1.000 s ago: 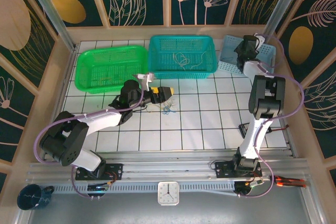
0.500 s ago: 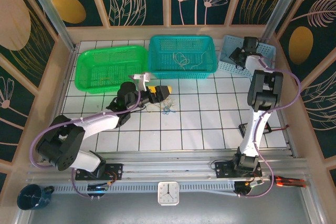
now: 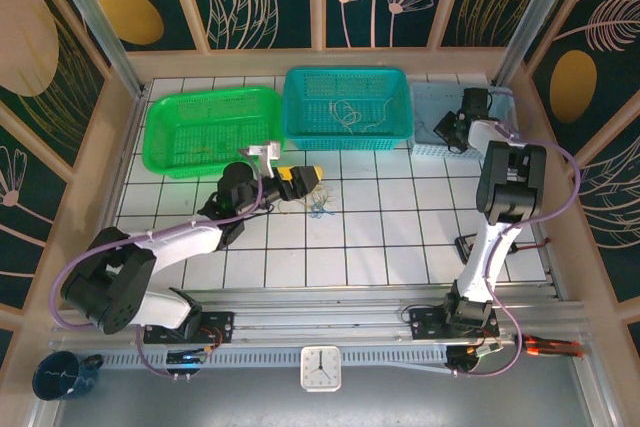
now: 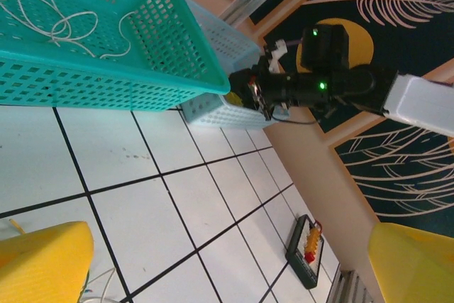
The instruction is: Untangle the cables
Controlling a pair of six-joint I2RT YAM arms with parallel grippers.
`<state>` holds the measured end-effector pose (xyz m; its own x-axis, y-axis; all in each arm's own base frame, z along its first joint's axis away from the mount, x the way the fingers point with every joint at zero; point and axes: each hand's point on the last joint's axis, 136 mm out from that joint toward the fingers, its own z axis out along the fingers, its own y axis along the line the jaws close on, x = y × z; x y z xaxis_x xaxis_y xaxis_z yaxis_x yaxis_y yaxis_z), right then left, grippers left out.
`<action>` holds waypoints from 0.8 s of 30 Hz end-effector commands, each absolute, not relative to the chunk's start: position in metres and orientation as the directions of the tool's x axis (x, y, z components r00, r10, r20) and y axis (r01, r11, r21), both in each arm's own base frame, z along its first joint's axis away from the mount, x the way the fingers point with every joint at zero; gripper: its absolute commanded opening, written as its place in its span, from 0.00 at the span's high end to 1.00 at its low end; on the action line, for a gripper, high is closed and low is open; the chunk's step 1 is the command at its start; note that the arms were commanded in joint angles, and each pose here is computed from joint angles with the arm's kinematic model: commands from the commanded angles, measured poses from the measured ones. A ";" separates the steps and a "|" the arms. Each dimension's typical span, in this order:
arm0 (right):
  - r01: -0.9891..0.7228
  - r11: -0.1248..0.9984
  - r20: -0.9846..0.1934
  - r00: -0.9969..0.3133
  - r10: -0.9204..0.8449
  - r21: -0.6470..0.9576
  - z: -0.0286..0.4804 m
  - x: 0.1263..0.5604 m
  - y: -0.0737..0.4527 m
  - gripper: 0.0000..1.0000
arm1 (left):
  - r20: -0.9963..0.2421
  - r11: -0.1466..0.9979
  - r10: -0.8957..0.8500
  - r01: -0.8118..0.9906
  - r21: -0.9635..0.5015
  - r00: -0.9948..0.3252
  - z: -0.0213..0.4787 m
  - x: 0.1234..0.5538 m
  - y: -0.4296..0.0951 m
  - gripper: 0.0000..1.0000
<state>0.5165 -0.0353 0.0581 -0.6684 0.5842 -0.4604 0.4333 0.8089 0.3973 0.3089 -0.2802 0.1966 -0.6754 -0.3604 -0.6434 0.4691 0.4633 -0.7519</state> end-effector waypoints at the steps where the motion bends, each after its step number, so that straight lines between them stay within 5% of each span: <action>1: 0.411 0.813 -0.495 -0.648 0.579 0.412 0.083 0.506 -0.036 1.00 | -0.650 0.439 -0.399 0.487 -0.755 -0.647 0.210 0.307 -0.275 0.01; 9: 0.363 0.811 -0.647 -0.489 0.585 0.459 0.157 0.516 -0.051 1.00 | -0.649 0.443 -0.400 0.483 -0.755 -0.648 0.209 0.305 -0.273 0.01; 16: 0.371 0.797 -0.804 -0.185 0.566 0.476 0.218 0.494 -0.080 1.00 | -0.645 0.451 -0.405 0.472 -0.758 -0.648 0.205 0.305 -0.271 0.01; 24: 0.424 0.761 -0.847 0.027 0.531 0.491 0.253 0.461 -0.117 1.00 | -0.641 0.451 -0.400 0.468 -0.760 -0.655 0.204 0.307 -0.273 0.01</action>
